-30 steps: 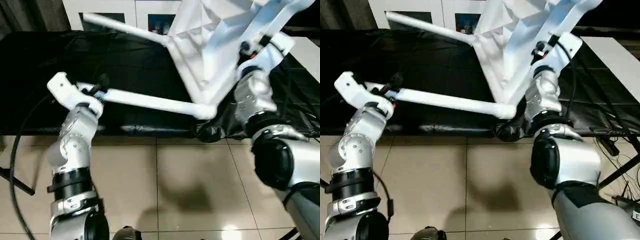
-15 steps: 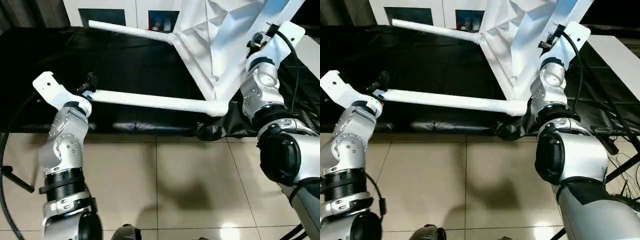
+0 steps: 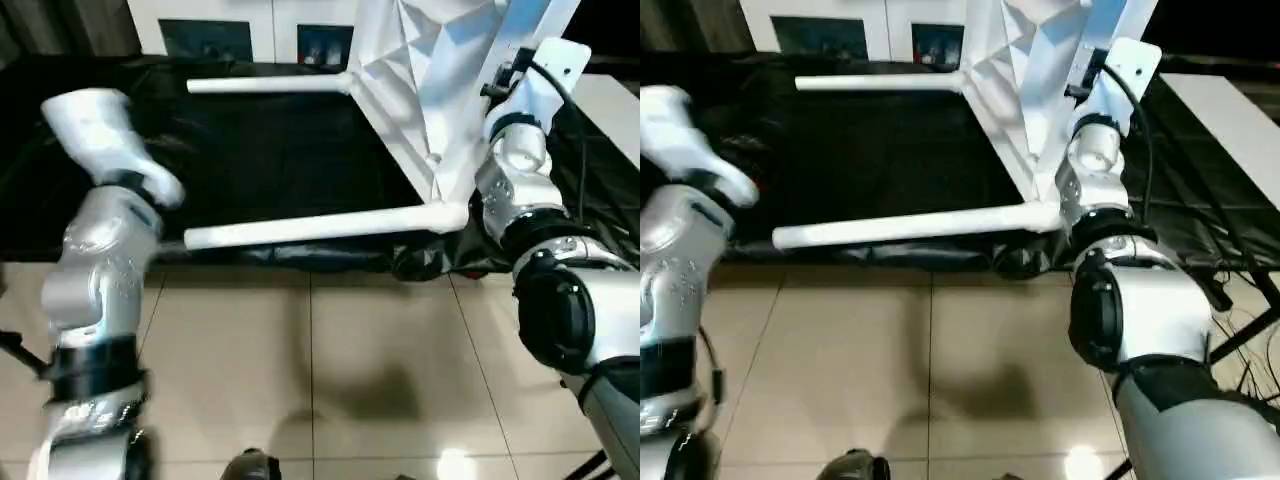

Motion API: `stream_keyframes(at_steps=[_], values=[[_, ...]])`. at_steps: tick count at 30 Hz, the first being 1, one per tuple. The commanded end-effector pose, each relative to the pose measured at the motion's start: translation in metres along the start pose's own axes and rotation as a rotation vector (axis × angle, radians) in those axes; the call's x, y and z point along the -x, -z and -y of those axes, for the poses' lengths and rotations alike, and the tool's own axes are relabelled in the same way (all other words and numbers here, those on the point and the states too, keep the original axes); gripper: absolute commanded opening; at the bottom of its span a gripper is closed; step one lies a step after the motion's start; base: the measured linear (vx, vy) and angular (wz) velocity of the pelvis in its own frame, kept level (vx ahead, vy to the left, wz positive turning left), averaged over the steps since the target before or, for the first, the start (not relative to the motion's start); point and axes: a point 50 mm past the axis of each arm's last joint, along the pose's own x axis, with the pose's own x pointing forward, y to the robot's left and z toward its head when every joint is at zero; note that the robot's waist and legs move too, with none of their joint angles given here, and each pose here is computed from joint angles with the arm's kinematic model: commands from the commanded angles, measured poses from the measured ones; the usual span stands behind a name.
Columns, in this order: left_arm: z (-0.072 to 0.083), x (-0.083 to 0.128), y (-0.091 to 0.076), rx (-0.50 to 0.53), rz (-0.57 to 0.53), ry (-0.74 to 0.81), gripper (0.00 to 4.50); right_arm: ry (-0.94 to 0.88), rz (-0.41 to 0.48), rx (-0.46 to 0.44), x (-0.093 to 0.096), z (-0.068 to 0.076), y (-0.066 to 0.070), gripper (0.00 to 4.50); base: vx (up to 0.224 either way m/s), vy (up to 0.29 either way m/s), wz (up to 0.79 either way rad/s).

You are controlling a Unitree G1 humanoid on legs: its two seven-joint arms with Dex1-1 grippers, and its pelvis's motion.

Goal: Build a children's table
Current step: Flip table

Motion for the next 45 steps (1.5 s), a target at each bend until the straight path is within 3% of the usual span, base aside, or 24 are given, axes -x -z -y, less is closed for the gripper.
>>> stream_keyframes(at_steps=[1, 4, 6, 9, 10, 12, 16, 21, 23, 27, 32, 41, 45], values=[[0.035, -0.001, 0.022, -0.043, -0.144, 0.245, 4.44, -0.010, 0.043, -0.005, -0.004, -0.009, -0.017, 1.17, 0.000, 0.000, 0.00], [0.046, 0.003, 0.033, -0.060, -0.222, 0.336, 4.44, -0.015, 0.025, 0.002, -0.002, -0.011, -0.013, 1.17, 0.000, 0.000, 0.00], [0.051, 0.005, 0.056, -0.129, -0.348, 0.388, 4.44, -0.028, 0.005, 0.010, 0.000, -0.015, -0.007, 1.17, 0.000, 0.000, 0.00], [0.045, 0.004, 0.077, -0.160, -0.434, 0.353, 4.44, -0.041, -0.011, 0.003, 0.002, -0.019, -0.004, 1.17, 0.000, 0.000, 0.00], [0.036, 0.001, 0.088, -0.199, -0.472, 0.290, 4.44, -0.048, -0.017, -0.001, 0.003, -0.021, -0.003, 1.17, 0.000, 0.000, 0.00], [0.033, 0.000, 0.091, -0.216, -0.486, 0.270, 4.44, -0.050, -0.018, 0.001, 0.003, -0.022, -0.003, 1.17, 0.000, 0.000, 0.00], [0.018, 0.001, 0.113, -0.267, -0.572, 0.183, 4.44, -0.063, -0.046, -0.007, 0.004, -0.024, 0.001, 1.17, 0.000, 0.000, 0.00], [0.012, -0.001, 0.119, -0.267, -0.569, 0.131, 4.44, -0.079, -0.064, -0.013, 0.005, -0.025, 0.004, 1.17, 0.000, 0.000, 0.00], [0.011, -0.002, 0.120, -0.267, -0.566, 0.134, 4.44, -0.081, -0.065, -0.013, 0.005, -0.025, 0.004, 1.72, 0.000, 0.000, 0.00], [-0.001, -0.008, 0.117, -0.271, -0.508, 0.055, 4.44, -0.129, -0.084, -0.013, 0.007, -0.031, 0.006, 2.03, 0.000, 0.000, 0.00], [0.003, -0.019, 0.098, -0.226, -0.385, 0.077, 4.44, -0.196, -0.120, 0.022, 0.010, -0.038, 0.011, 2.41, 0.000, 0.000, 0.00], [0.003, -0.030, 0.097, -0.201, -0.393, 0.080, 4.44, -0.381, -0.177, 0.095, 0.019, -0.056, 0.022, 3.23, 0.000, 0.000, 0.00], [0.002, -0.033, 0.100, -0.188, -0.406, 0.058, 4.44, -0.424, -0.153, 0.121, 0.020, -0.059, 0.021, 3.55, 0.000, 0.000, 0.00]])
